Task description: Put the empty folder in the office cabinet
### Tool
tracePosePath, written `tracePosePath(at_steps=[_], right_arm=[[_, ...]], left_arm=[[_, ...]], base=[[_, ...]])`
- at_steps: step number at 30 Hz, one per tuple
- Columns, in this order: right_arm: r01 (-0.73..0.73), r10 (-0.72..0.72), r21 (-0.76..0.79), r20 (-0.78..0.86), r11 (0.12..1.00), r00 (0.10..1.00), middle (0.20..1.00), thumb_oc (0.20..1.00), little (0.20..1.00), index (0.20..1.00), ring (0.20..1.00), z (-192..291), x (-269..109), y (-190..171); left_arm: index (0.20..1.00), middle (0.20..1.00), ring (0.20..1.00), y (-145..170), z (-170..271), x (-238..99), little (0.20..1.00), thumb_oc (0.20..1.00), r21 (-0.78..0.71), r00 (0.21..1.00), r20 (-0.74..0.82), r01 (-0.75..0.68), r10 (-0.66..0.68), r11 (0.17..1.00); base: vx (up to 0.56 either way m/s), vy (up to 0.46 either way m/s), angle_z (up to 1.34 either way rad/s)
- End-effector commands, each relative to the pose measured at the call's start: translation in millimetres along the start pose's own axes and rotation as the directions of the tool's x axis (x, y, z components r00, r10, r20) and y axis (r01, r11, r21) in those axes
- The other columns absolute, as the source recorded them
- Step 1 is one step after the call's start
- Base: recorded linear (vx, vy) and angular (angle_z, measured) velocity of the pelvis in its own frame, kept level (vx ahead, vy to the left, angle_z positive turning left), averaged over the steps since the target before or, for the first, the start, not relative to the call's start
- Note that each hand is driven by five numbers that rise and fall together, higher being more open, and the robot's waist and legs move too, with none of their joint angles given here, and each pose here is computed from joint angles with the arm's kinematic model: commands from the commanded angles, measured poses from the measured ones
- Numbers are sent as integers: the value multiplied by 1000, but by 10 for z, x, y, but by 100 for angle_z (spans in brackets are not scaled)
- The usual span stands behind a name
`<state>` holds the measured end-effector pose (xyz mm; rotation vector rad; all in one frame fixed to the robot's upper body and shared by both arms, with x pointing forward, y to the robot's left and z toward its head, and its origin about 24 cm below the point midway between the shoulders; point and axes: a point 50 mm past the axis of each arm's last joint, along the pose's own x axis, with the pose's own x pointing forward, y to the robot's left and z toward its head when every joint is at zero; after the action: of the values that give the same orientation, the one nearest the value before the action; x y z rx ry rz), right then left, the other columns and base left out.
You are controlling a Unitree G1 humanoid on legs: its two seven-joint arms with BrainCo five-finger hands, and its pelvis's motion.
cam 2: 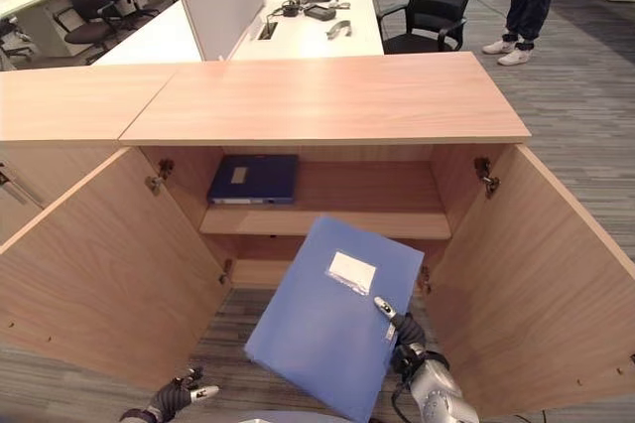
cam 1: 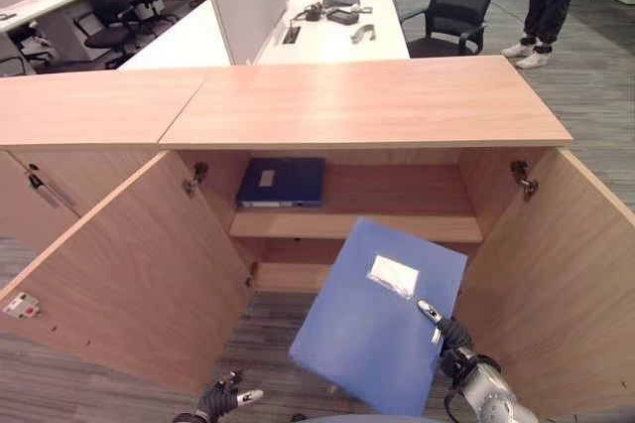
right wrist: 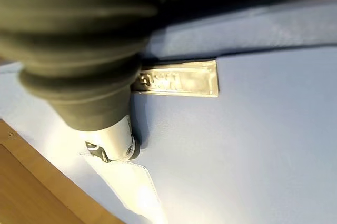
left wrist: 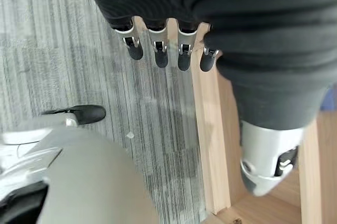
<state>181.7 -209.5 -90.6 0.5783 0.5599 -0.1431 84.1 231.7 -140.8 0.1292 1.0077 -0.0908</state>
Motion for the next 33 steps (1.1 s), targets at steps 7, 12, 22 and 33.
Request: tracePosePath(at_steps=[7,12,22,33], right_arm=[[-57,-27,198,399,979,916,200,200,200,200,200,902,265,331],[-39,-86,245,479,969,874,200,200,200,200,200,1196,339,399],[-14,-148,319,479,948,865,200,200,200,200,200,1311,436,455],[-15,-122,324,399,946,909,200,200,200,200,200,1099,512,571]], left_arm=[[1000,1000,1000,47,364,121,1000,1000,95,996,88,-14,6,995],[1000,1000,1000,29,410,145,1000,1000,119,996,93,-12,1,993],[1000,1000,1000,98,201,101,1000,1000,88,998,24,-63,61,994],[1000,1000,1000,433,270,50,1000,1000,35,979,42,-202,201,979]], base=[[-17,-84,20],[108,15,37],[265,97,-38],[149,195,-26]])
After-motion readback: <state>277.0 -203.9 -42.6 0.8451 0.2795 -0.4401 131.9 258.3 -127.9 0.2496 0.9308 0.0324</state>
